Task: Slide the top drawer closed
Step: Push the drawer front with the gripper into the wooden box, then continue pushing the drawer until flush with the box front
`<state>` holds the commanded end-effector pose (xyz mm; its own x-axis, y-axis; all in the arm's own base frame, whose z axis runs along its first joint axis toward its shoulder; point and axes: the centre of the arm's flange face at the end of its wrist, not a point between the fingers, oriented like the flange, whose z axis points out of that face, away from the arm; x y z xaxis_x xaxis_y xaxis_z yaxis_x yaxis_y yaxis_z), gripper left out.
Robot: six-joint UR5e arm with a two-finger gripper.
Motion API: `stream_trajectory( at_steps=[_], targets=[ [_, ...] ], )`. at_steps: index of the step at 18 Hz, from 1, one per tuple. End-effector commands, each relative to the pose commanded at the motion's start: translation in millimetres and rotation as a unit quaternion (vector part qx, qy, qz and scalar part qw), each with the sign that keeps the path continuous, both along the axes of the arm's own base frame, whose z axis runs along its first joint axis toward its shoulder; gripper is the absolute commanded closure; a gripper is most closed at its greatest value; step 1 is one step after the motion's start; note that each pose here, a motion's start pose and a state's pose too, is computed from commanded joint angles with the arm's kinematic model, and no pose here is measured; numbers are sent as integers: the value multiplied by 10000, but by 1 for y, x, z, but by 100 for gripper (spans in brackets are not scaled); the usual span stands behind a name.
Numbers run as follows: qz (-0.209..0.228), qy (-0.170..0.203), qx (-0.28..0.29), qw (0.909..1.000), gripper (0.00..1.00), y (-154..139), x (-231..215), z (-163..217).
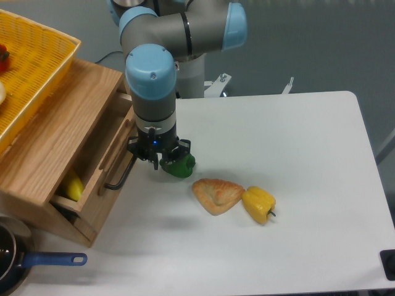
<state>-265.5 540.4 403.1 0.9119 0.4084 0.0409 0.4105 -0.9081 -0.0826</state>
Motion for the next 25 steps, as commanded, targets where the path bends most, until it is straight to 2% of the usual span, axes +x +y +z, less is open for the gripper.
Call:
stream_trajectory(
  at_steps=[25],
  targets=[
    [-16, -22, -7, 10000, 70, 14, 37, 0]
  ],
)
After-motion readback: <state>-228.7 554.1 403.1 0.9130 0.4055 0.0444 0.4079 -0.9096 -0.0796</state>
